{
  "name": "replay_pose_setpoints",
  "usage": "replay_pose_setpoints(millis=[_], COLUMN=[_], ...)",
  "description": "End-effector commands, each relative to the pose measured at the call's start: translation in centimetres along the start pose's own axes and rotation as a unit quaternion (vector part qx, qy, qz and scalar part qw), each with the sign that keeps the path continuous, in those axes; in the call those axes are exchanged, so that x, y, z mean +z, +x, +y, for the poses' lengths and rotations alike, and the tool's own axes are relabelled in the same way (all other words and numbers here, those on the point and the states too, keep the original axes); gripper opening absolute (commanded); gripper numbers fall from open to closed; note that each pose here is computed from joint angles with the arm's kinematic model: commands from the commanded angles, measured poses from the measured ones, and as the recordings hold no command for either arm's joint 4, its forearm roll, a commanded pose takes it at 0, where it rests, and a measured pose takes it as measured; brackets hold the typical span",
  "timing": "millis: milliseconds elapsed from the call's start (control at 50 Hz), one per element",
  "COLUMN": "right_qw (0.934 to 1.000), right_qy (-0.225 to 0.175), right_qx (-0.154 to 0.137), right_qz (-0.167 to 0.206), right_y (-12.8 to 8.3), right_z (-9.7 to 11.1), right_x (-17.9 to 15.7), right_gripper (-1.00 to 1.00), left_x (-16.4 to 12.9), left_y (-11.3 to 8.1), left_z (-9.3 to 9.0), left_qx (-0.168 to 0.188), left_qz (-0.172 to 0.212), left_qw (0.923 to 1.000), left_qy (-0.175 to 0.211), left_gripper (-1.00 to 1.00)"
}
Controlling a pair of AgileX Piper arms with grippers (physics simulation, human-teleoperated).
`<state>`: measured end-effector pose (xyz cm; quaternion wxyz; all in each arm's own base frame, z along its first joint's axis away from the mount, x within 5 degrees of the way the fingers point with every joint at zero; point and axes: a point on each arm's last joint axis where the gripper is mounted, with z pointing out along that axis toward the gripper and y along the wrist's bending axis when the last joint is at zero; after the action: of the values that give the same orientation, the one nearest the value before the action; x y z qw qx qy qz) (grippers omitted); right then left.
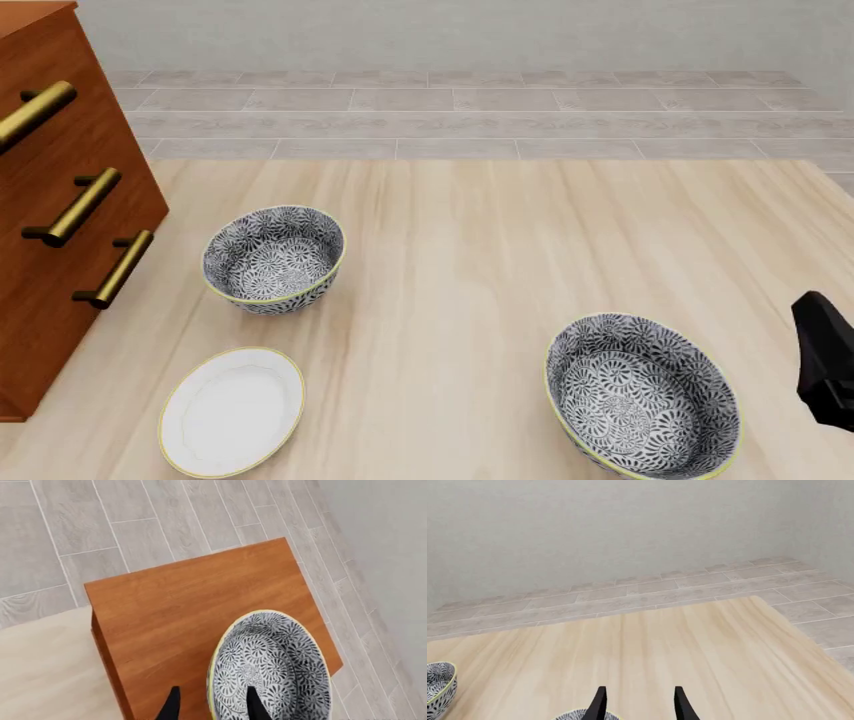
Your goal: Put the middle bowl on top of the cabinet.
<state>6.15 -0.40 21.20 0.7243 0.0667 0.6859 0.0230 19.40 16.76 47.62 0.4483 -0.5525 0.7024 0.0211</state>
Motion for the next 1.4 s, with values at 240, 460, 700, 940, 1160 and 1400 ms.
replay_pose_setpoints(millis=[240,460,700,940,1160,1400], right_qw=[1.0000,1.0000,1.0000,1.0000,1.0000,1.0000], right_qy=[0.000,0.000,-0.001,-0.001,-0.001,0.000], right_qx=[0.000,0.000,-0.001,-0.001,-0.002,-0.001], right_qz=[0.000,0.000,-0.001,0.000,-0.001,-0.001], right_y=[0.0,0.0,0.0,0.0,0.0,0.0], right_z=[0.0,0.0,0.0,0.0,0.0,0.0], right_x=[0.0,0.0,0.0,-0.1,-0.1,-0.1], right_gripper=[1.00,1.00,1.00,1.00,1.00,1.00], left_x=[-0.6,-1.8,-3.3,-4.7,-5.8,-6.8], left_y=[0.4,-0.4,-1.1,-1.5,-1.9,-2.0], left_z=[-0.7,-0.6,-0.7,-0.8,-0.6,-0.6], left_qx=[0.001,-0.002,-0.002,-0.005,-0.010,-0.015], left_qz=[-0.006,-0.024,-0.039,-0.053,-0.066,-0.076], left_qw=[0.9998,0.9994,0.9989,0.9981,0.9972,0.9962], left_qy=[0.020,0.023,0.027,0.032,0.034,0.039], left_gripper=[1.00,1.00,1.00,1.00,1.00,1.00])
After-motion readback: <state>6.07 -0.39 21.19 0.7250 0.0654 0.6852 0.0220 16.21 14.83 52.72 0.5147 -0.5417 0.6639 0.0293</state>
